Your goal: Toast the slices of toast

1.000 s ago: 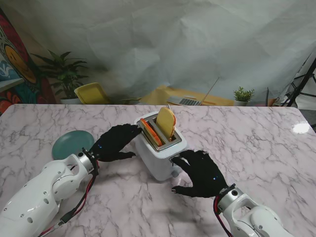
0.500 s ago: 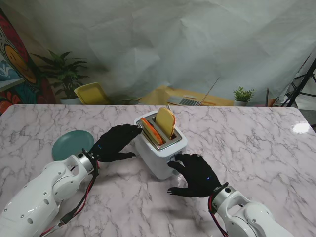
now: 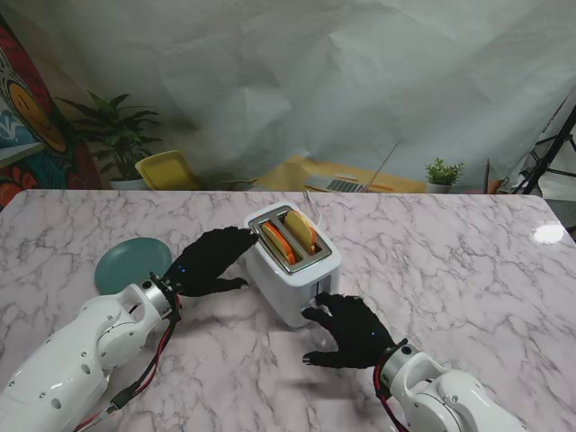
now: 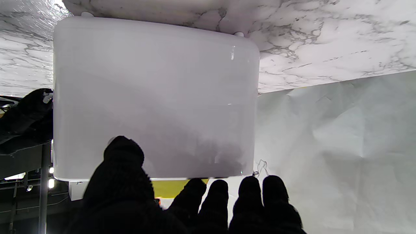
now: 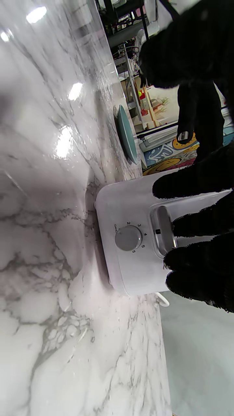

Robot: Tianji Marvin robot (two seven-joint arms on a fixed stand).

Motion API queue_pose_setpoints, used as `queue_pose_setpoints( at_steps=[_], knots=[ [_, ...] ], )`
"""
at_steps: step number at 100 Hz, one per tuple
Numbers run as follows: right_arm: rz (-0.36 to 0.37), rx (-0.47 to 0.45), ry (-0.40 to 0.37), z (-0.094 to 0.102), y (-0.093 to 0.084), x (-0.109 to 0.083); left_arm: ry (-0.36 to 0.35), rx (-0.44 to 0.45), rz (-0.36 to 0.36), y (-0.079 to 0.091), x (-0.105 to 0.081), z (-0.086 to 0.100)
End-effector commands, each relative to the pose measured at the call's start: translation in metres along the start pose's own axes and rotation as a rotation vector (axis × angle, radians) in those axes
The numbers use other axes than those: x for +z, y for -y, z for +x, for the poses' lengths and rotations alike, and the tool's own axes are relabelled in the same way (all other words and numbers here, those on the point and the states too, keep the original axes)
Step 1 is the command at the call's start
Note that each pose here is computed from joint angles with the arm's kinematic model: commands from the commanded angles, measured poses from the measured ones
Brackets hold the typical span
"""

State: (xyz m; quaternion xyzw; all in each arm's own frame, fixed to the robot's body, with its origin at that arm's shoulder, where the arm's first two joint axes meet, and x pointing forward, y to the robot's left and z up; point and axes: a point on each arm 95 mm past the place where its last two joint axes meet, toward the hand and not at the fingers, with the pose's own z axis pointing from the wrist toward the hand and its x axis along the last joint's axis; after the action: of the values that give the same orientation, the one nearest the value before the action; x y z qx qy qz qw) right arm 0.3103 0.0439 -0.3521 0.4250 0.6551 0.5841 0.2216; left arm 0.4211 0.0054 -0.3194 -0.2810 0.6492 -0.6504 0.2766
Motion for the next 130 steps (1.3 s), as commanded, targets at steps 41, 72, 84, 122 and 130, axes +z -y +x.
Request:
queue_pose_setpoints(
  at_steps=[41, 72, 84, 122, 130],
  knots=[
    [0.134, 0.03, -0.002, 0.002, 0.037, -0.001, 0.002, 0.001, -0.013, -0.006, 0.0, 0.002],
    [0.086, 0.01, -0.01, 0.006, 0.025, -0.004, 0.005, 0.003, -0.01, -0.006, 0.0, 0.001],
    [0.044, -0.009, -0.02, 0.01, 0.014, -0.007, 0.006, 0.001, -0.011, -0.007, 0.0, 0.002],
    [-0.118, -0.093, -0.062, 0.026, -0.033, -0.021, 0.013, 0.003, -0.004, -0.006, 0.0, 0.001],
    [-0.161, -0.111, -0.068, 0.03, -0.045, -0.025, 0.016, 0.003, -0.001, -0.006, -0.001, 0.001]
  ],
)
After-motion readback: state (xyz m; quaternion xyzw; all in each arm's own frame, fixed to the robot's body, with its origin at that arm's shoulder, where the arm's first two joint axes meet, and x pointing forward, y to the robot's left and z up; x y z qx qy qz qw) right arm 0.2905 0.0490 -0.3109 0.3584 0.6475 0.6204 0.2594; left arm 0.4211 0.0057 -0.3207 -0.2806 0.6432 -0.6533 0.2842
